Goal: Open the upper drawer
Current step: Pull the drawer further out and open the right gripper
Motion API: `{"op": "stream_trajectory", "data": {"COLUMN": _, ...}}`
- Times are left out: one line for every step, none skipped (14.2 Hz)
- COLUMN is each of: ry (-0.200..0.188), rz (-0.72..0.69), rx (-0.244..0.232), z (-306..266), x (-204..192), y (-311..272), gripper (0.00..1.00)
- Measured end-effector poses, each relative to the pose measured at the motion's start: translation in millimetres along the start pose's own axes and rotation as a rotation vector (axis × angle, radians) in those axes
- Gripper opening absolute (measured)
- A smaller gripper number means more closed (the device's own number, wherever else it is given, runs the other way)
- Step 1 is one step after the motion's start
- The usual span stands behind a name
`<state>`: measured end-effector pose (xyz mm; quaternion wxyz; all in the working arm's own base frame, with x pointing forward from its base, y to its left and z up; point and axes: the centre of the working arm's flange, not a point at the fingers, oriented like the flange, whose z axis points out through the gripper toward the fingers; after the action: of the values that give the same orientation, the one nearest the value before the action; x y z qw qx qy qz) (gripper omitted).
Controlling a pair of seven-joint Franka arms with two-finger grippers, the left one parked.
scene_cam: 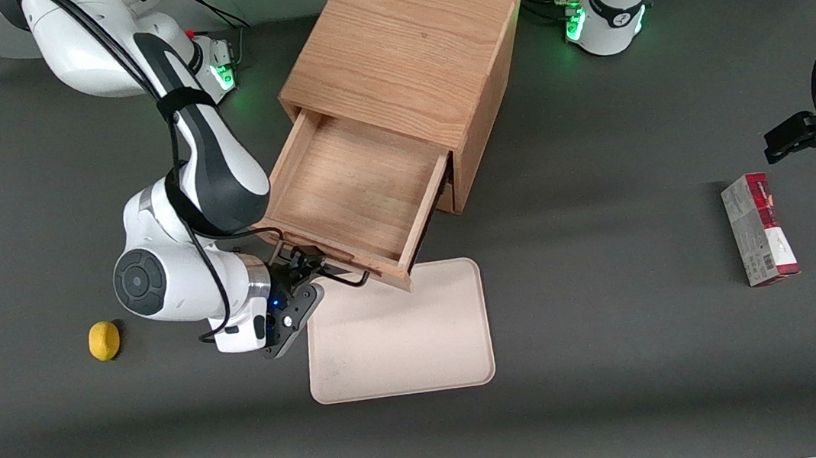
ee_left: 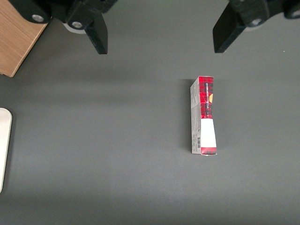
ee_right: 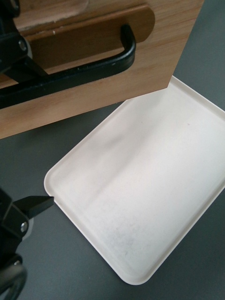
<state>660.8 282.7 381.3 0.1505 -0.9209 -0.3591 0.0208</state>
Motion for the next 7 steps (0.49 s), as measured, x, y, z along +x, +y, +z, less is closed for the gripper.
{"op": "stream_trajectory", "data": {"ry": 0.001, "rz": -0.001, "rx": -0.001, "z": -0.8, "x": 0.4, "y": -0.2, "gripper": 1.00}}
{"op": "stream_trajectory", "data": {"ry": 0.003, "rz": -0.001, "rx": -0.001, "z": -1.3, "x": 0.6, "y": -0.4, "gripper": 1.00}}
{"op": "stream_trajectory", "data": {"ry": 0.003, "rz": -0.002, "rx": -0.001, "z": -1.7, "x": 0.9, "y": -0.6, "gripper": 1.00}}
{"op": "stream_trajectory", "data": {"ry": 0.004, "rz": -0.003, "rx": -0.001, "z": -2.2, "x": 1.1, "y": -1.0, "gripper": 1.00}}
{"op": "stream_trajectory", "data": {"ry": 0.003, "rz": -0.004, "rx": 0.000, "z": -3.1, "x": 1.5, "y": -1.6, "gripper": 0.99}}
{"op": "stream_trajectory", "data": {"ry": 0.004, "rz": -0.005, "rx": 0.000, "z": -4.5, "x": 1.9, "y": -2.2, "gripper": 1.00}}
{"op": "stream_trajectory", "data": {"ry": 0.005, "rz": -0.007, "rx": 0.000, "z": -6.2, "x": 2.4, "y": -2.9, "gripper": 1.00}}
